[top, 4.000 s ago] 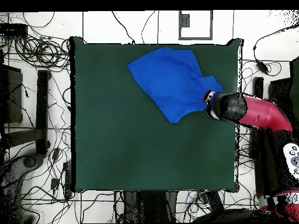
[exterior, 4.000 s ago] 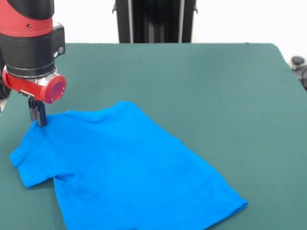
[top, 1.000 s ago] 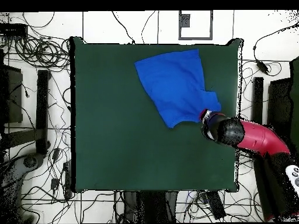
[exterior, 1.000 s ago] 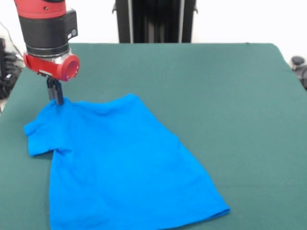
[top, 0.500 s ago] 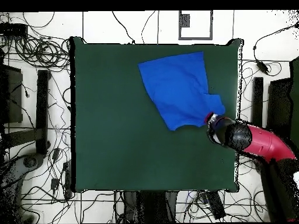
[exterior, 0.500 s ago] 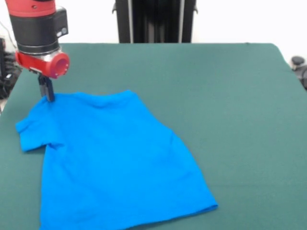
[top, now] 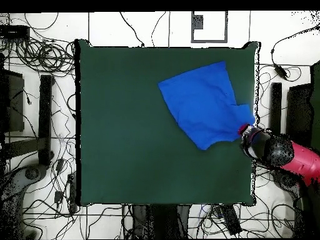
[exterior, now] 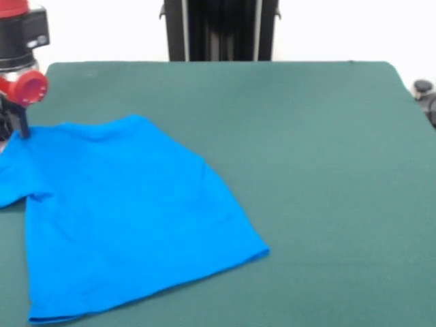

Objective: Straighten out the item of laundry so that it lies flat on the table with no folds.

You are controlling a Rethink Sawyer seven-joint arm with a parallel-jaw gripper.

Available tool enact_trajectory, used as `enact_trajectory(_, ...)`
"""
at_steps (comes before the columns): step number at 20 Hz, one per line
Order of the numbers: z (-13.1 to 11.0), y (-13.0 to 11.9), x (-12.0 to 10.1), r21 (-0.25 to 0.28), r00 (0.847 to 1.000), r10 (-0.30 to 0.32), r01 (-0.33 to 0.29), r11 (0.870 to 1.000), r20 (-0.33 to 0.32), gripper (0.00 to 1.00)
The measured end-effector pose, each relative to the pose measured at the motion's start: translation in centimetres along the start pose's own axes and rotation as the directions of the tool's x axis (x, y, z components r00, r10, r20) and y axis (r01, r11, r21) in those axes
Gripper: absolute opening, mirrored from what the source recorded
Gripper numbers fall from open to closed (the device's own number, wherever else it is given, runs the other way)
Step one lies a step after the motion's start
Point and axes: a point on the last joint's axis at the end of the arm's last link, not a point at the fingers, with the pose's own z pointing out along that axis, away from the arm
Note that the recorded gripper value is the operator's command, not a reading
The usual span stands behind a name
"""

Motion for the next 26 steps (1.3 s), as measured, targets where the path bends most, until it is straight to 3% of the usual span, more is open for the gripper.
enact_trajectory(9,1.4,-2.7,-4.1,-0.01,0.997,0.073,-0.073,0.997,-0.013,0.0)
enact_trajectory(15,2.3,-2.6,-5.0,-0.03,0.996,0.087,-0.087,0.996,-0.015,0.0)
enact_trajectory(23,5.9,-2.3,-4.9,-0.053,0.994,0.105,-0.107,0.993,-0.036,0.0)
enact_trajectory(26,5.9,-2.5,-5.5,-0.057,0.993,0.113,-0.114,0.992,-0.03,0.0)
